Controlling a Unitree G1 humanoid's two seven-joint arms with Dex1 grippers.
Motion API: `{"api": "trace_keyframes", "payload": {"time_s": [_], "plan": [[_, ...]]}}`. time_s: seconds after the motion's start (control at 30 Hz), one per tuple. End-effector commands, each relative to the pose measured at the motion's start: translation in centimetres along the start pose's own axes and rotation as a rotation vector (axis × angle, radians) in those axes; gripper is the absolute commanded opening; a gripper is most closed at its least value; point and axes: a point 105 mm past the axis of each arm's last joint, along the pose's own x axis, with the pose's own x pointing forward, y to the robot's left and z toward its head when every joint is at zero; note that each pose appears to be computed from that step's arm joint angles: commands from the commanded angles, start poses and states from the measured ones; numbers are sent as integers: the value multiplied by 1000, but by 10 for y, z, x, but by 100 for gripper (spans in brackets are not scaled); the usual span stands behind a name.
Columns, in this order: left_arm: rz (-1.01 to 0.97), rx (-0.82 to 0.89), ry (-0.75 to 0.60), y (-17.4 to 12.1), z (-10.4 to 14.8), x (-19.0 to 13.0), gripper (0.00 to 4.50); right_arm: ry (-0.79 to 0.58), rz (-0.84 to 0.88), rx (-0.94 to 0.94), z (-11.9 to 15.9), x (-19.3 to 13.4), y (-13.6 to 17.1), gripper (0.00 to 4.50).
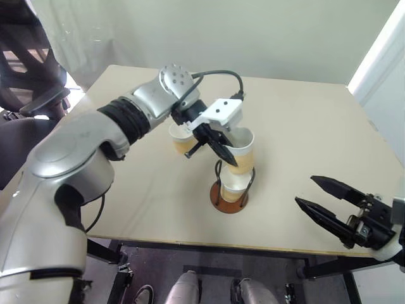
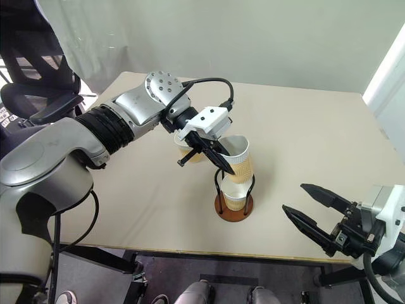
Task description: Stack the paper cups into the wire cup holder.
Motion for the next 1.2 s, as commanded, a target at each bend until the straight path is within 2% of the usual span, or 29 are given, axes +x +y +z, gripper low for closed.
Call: {"api": "trace_keyframes", "payload": {"time_s": [0.03, 0.37, 0.67, 1.2], "plan": [[23, 54, -38, 8, 21, -11, 3, -16, -4, -30, 5, 1, 0, 293], [-25, 29, -31, -5, 22, -14, 3, -7, -1, -27, 2, 2, -1, 293], [-93, 7, 10, -15, 11, -4, 3, -7, 6, -32, 2, 5, -2, 293], [-110, 17, 39, -10, 4, 7, 3, 1, -10, -33, 1, 4, 0, 293]]}}
